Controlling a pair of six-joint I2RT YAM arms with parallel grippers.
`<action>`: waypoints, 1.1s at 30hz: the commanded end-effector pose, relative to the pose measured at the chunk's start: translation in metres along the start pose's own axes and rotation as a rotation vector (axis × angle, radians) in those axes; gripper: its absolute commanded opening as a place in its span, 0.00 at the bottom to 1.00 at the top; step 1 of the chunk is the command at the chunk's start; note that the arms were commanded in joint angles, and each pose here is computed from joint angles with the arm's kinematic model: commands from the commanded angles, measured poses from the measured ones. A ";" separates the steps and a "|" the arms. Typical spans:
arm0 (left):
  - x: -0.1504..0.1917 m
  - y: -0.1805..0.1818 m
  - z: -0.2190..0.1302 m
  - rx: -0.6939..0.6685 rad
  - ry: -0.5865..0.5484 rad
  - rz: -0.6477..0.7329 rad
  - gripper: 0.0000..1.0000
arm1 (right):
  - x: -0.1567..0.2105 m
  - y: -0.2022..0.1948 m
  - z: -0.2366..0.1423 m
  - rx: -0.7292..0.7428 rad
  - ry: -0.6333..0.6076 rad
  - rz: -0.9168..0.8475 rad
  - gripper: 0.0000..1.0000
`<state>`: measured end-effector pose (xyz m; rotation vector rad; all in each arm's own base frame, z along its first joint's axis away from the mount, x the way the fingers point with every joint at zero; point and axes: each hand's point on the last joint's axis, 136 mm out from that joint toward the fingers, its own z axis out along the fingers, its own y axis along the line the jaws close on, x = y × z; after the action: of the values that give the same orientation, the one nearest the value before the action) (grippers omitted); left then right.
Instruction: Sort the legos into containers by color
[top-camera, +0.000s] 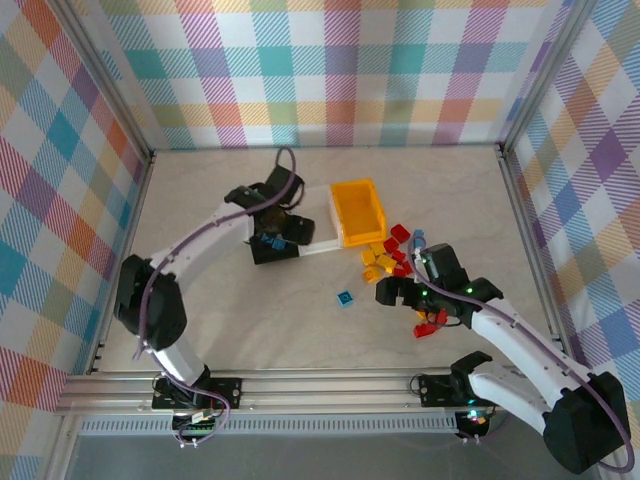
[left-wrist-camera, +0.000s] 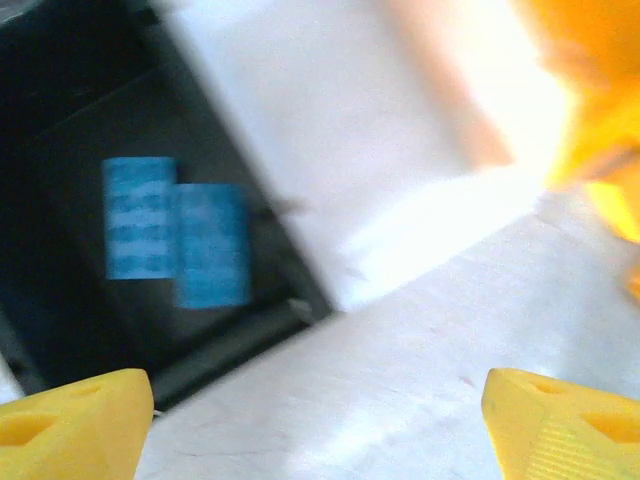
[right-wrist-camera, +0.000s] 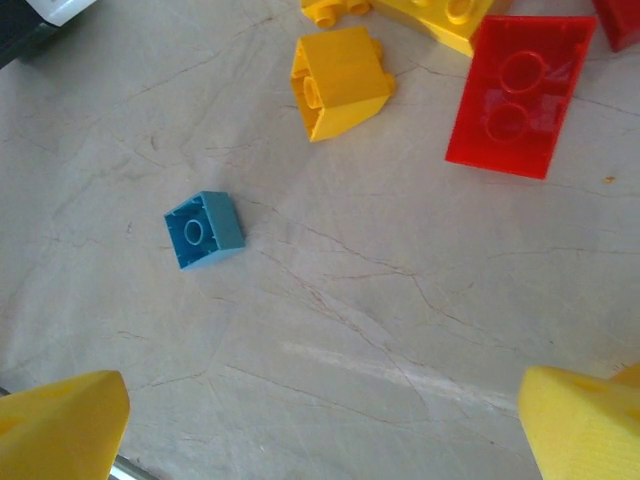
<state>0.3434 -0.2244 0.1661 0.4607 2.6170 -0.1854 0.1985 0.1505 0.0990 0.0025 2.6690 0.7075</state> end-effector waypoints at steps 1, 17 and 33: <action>0.034 -0.040 -0.010 0.081 0.030 0.054 0.87 | -0.003 -0.007 -0.011 0.052 -0.026 0.009 1.00; 0.106 -0.152 0.069 0.215 0.211 0.278 0.81 | -0.007 -0.005 -0.033 0.060 -0.078 0.018 1.00; 0.110 -0.144 0.101 0.161 0.273 0.355 0.76 | -0.010 -0.003 -0.031 0.055 -0.079 0.020 1.00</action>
<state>0.2399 -0.3500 0.0338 1.0490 2.7374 -0.2447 0.1933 0.1309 0.1195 0.0419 2.6280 0.6088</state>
